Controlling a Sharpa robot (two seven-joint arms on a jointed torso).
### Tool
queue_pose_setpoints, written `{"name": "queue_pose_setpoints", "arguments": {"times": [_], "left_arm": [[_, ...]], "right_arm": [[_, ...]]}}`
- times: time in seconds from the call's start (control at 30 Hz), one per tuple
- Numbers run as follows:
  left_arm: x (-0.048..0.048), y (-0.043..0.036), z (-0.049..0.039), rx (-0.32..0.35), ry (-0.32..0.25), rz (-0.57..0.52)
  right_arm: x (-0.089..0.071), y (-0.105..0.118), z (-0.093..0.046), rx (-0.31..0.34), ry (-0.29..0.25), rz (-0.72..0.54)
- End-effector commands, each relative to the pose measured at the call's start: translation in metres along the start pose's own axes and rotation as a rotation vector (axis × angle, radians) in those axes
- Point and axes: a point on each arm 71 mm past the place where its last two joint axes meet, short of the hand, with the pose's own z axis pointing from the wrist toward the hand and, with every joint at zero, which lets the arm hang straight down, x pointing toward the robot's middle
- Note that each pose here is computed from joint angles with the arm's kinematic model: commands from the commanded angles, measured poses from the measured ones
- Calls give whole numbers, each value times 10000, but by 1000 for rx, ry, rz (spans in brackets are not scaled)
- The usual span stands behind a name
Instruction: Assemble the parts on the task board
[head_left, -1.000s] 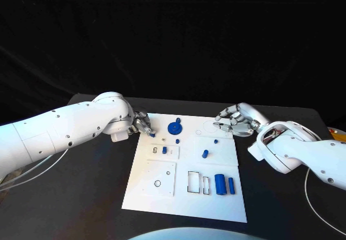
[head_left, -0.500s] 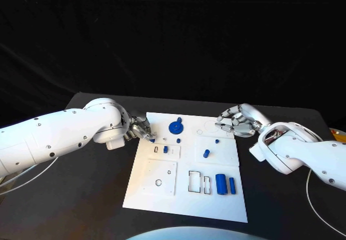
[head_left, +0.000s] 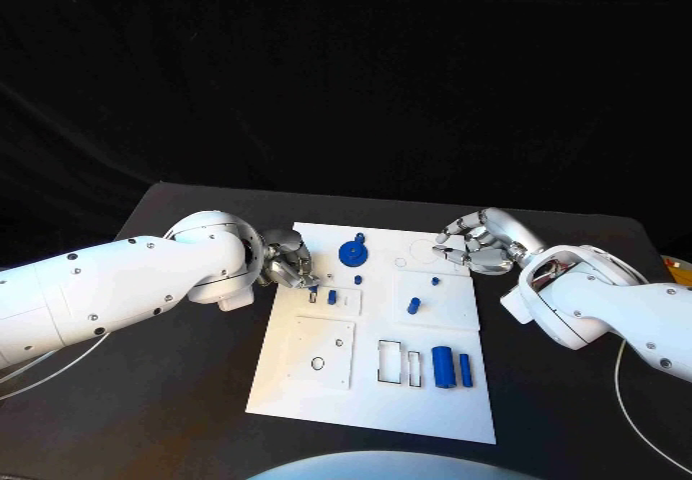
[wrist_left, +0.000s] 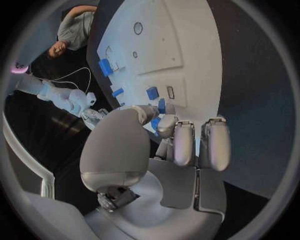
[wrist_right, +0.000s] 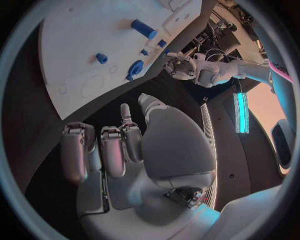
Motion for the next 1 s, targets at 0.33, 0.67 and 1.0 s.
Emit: {"name": "queue_pose_setpoints", "arguments": {"times": [0.33, 0.67, 1.0], "left_arm": [[89, 25, 62, -25, 14, 56], [134, 34, 79, -51, 48, 72], [172, 34, 84, -63, 78, 87]], "right_arm": [[24, 0, -4, -6, 16, -1], [24, 2, -6, -9, 15, -5], [25, 7, -6, -16, 15, -16]]}}
